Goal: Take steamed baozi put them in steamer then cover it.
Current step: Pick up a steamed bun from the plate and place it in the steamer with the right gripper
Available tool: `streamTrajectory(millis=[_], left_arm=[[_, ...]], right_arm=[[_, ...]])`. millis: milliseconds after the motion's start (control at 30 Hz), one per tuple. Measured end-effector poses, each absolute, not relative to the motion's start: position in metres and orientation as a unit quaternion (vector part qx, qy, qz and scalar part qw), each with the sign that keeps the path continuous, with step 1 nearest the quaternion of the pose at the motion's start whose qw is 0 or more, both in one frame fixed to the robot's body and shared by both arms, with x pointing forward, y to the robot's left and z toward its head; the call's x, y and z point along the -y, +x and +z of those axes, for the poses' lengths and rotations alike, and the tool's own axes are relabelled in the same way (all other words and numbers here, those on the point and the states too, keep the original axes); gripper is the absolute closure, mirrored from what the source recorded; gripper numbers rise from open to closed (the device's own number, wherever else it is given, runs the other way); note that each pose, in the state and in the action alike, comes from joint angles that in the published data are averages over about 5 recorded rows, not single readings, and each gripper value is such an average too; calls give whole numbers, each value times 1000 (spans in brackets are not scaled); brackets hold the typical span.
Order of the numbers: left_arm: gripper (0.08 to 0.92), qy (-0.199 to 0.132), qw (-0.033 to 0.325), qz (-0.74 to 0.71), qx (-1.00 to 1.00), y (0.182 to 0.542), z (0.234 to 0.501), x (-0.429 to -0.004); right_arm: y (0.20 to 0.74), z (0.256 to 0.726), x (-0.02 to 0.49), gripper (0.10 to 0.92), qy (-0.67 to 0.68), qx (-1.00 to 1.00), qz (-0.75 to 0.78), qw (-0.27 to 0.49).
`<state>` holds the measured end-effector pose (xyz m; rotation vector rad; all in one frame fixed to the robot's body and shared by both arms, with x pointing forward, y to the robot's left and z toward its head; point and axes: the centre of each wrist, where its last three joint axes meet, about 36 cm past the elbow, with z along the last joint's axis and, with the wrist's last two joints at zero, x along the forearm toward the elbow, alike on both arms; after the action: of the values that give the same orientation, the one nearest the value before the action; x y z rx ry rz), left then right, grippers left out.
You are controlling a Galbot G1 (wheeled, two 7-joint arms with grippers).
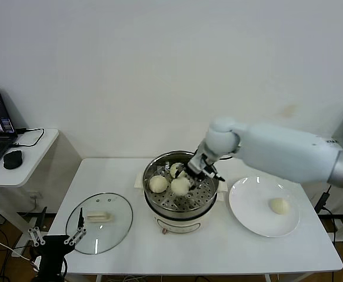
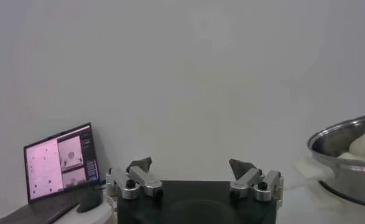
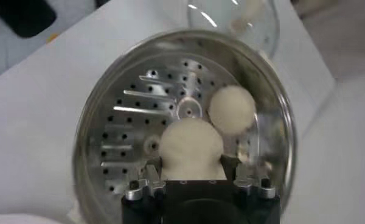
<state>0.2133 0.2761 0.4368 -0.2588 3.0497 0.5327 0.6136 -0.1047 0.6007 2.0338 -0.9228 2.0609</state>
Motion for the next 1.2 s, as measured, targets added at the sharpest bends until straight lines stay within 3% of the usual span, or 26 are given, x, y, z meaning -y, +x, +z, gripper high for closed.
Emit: streamTrajectory(millis=[767,867,1100,1200], left_arm=[[177,-83,17,165,-983,212,435,-272],[177,-83,17,164,-983,212,435,-272],[177,-82,18,164,-983,212,436,-271],[177,-81,20,164,-983,213,436,-271]], right_arm=[[600,586,93,394,688,175,704,-6],[600,585,95,368,688,172,704,-7],[601,597,102,213,684,180,707,-7],[602,608,105,201,679,191,708,-5]])
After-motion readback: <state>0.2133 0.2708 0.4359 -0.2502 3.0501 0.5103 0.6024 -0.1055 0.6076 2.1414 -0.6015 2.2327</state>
